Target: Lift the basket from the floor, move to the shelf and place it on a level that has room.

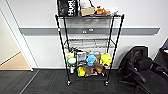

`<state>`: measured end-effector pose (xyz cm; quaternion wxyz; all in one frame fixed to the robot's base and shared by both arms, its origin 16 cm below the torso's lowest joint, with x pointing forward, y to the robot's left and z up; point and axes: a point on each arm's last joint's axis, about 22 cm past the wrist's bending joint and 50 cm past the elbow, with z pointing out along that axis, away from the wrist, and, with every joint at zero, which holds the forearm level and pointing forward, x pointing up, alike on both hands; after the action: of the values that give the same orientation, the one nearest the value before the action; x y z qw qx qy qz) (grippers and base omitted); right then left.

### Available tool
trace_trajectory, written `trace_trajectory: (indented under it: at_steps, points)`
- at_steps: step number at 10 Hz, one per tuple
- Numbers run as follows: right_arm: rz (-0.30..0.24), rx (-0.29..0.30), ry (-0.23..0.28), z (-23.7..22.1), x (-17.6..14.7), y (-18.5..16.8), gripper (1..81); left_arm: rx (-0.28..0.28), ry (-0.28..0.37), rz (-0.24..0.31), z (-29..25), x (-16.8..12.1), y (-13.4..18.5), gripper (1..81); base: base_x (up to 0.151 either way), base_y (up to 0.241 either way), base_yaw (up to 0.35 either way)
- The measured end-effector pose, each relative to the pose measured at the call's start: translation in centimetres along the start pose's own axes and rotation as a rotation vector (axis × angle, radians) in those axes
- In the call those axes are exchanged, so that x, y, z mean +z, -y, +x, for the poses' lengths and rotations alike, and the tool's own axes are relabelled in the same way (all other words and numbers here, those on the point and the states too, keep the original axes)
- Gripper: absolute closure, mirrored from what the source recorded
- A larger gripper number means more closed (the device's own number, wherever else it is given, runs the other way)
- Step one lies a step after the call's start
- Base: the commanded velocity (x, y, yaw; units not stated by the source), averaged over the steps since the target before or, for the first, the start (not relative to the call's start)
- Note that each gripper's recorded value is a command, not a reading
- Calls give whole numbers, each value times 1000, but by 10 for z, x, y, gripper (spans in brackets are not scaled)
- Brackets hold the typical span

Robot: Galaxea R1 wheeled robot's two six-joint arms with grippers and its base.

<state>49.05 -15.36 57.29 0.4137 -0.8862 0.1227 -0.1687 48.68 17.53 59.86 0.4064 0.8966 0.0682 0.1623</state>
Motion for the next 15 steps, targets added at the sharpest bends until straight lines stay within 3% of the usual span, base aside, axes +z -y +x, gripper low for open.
trace_trajectory:
  at_steps: [15]
  points:
    - [-64,125,104,-111,-49,-11,811,-118,100,33,-95,-40,-8,811,0,0,0]
